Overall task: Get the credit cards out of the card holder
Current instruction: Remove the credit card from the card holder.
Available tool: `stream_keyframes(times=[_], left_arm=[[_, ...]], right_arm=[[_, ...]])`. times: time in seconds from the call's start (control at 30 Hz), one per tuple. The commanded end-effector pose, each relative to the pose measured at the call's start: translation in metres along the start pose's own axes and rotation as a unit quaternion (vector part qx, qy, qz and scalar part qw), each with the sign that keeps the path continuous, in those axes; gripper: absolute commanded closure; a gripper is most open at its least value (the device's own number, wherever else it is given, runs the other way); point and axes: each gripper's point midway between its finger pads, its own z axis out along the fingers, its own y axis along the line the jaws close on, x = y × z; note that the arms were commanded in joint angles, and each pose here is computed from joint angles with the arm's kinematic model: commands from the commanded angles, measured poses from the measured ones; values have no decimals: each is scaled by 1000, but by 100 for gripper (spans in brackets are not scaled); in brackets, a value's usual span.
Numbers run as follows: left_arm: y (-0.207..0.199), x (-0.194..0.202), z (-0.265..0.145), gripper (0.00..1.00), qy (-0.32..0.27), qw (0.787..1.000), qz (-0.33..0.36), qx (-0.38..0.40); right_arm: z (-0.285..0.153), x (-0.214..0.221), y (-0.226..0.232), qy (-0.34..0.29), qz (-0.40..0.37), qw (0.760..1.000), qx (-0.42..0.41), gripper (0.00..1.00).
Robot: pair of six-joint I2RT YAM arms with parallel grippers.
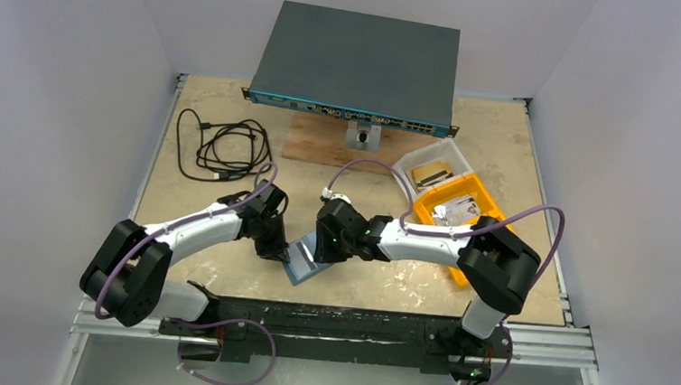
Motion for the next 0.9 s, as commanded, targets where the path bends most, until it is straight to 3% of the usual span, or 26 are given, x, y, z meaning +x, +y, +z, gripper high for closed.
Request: stream_keyframes(times=[0.0, 0.47, 0.87], left_arm=[[0, -10, 5, 96, -12, 1000, 8, -6], [14, -13, 16, 100, 3, 999, 0, -33], [12, -17, 17, 100, 5, 999, 3, -36]], right_arm=[[-9, -18, 35, -11, -6, 998, -57, 77], [8, -31, 8, -5, 14, 998, -56, 68], [18, -26, 11, 13, 1, 997, -81, 71]])
